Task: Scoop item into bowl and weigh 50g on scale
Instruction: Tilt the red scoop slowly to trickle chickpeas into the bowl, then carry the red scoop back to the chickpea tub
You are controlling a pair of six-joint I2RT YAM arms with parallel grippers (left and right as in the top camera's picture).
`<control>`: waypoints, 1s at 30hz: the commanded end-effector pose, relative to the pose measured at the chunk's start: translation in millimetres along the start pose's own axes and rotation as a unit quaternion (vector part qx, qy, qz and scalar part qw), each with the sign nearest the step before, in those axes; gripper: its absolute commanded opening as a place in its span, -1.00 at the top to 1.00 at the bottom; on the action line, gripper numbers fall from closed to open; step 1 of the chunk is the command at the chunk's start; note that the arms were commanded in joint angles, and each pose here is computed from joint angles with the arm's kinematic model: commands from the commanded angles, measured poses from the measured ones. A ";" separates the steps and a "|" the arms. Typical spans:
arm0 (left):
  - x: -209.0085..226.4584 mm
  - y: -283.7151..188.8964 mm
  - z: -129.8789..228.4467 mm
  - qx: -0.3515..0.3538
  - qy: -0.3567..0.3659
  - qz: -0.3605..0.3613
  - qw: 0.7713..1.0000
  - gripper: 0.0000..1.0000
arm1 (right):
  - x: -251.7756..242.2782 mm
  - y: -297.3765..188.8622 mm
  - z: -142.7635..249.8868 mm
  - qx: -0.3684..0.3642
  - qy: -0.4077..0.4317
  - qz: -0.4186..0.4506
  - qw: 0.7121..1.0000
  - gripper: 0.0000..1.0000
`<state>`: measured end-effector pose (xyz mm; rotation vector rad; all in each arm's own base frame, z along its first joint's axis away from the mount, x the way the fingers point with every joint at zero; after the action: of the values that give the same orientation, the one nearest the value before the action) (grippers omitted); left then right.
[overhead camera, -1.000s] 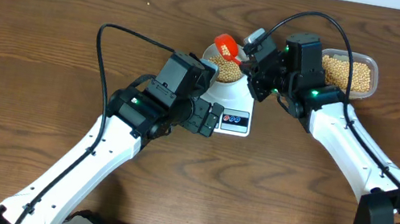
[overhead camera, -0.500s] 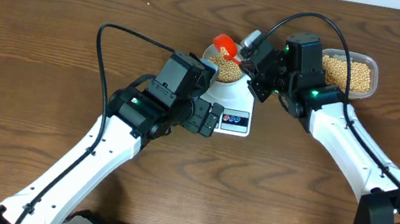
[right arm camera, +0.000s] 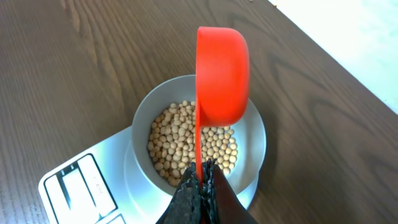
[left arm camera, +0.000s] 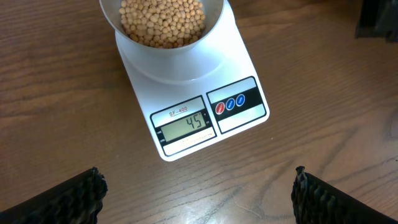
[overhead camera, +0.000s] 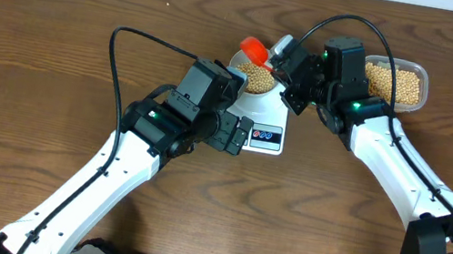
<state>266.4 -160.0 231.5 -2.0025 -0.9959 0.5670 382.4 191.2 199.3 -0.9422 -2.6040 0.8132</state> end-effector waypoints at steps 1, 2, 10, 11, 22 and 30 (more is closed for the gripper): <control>0.1 3.3 3.4 0.009 -0.001 -0.002 1.000 -0.95 | 1.8 -10.5 -18.4 -0.027 -0.029 0.005 0.999 0.98; 0.1 3.3 3.4 0.009 -0.001 -0.002 1.000 -0.95 | 1.8 -10.5 -18.5 -0.027 -0.029 0.005 0.999 0.98; 0.1 3.3 3.4 0.009 -0.001 -0.002 1.000 -0.95 | 1.4 -10.7 -18.4 -0.027 -0.023 0.005 0.999 0.98; 0.1 3.3 3.4 0.009 -0.001 -0.002 1.000 -0.95 | 1.1 -10.8 -18.3 -0.027 -0.023 0.005 0.999 0.98; 0.1 3.3 3.4 0.009 -0.001 -0.002 1.000 -0.95 | -23.6 -21.3 -20.9 -0.056 0.103 0.020 0.993 0.98; 0.1 3.3 3.4 0.009 -0.001 -0.002 1.000 -0.95 | -51.1 -52.0 -20.4 -0.083 0.175 0.008 0.981 0.98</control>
<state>266.4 -160.0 231.5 -2.0025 -0.9959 0.5670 405.2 144.7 211.8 -1.0633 -2.3853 0.5260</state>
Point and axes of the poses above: each gripper's point midway between its finger pads, its own y axis out along the fingers, its own x axis along the line the jaws close on, z = x × y, the point moved 8 cm from there along -y, back along the fingers, and after that the axes turned 13 degrees about y, right-handed, at the moved point
